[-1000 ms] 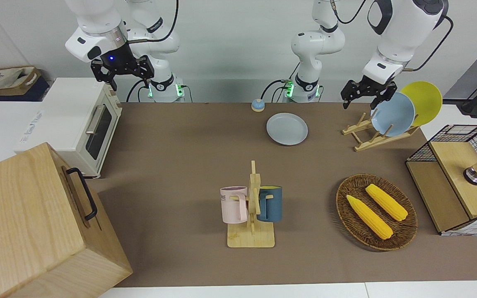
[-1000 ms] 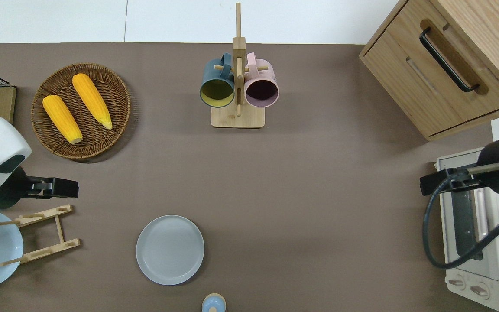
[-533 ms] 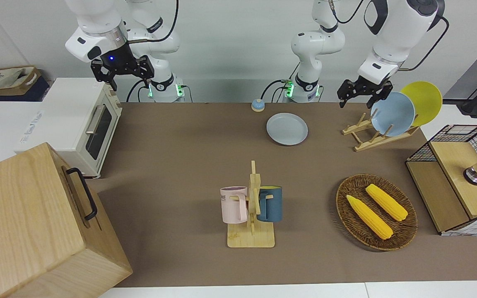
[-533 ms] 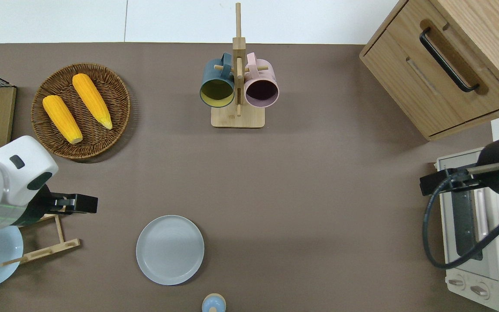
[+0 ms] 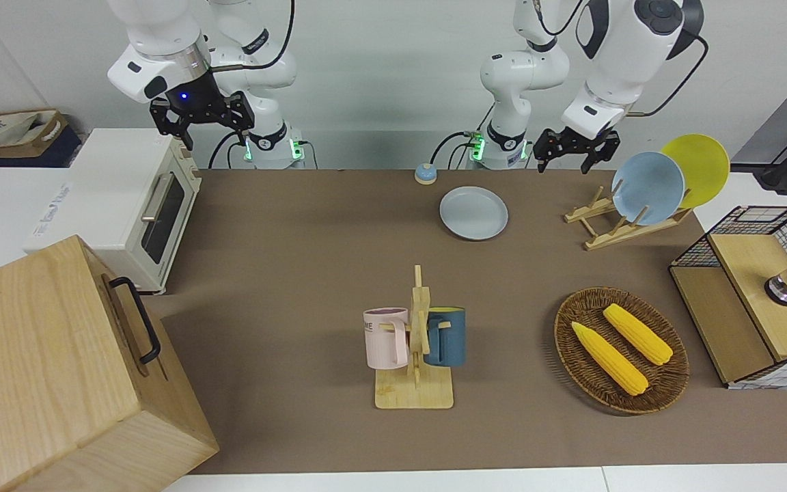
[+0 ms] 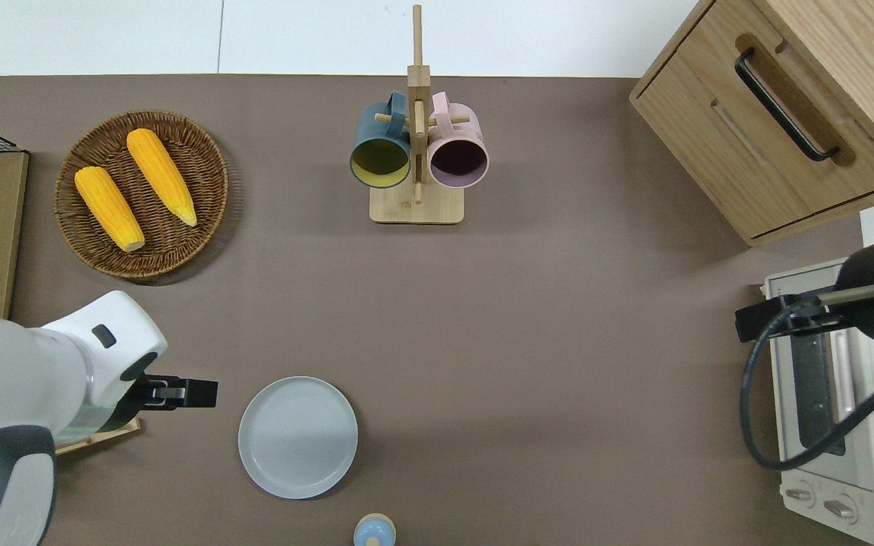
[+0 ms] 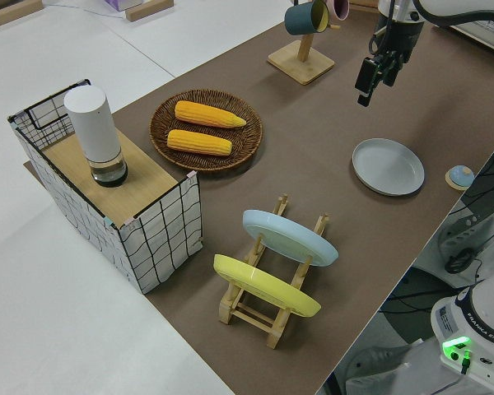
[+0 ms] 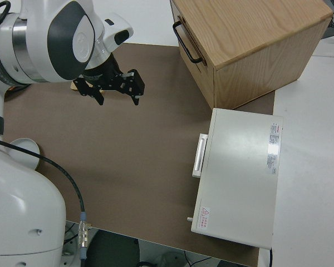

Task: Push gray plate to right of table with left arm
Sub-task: 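Move the left gripper toward the gray plate's near edge, then lower the left gripper against the gray plate's rim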

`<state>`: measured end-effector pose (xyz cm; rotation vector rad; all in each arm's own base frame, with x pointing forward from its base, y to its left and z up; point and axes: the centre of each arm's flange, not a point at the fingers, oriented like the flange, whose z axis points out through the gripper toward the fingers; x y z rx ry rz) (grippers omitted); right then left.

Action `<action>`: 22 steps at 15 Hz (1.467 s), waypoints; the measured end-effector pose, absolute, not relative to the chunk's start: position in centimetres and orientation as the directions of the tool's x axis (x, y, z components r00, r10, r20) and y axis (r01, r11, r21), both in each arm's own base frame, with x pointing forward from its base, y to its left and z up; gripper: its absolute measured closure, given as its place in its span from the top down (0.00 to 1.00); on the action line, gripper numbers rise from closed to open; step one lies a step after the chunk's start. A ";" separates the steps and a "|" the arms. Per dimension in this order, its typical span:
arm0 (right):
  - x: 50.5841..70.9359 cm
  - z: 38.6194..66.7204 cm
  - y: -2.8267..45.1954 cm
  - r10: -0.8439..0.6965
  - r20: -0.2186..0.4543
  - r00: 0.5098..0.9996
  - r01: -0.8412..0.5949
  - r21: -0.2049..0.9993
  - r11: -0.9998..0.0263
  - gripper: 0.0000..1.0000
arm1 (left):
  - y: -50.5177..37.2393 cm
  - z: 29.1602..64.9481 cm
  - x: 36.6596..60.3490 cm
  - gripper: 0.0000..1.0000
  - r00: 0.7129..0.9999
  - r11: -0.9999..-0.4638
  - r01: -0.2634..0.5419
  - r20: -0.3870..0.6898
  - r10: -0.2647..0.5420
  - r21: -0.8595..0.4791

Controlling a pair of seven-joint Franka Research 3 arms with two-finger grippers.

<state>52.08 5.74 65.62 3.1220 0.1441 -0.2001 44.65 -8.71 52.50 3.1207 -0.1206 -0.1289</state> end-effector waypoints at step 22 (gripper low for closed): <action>52.1 65.6 5.7 0.091 -0.128 0.988 0.092 0.004 -0.996 0.99 | -7.8 39.0 38.8 1.00 0.999 -0.999 -0.014 0.033 -0.012 0.031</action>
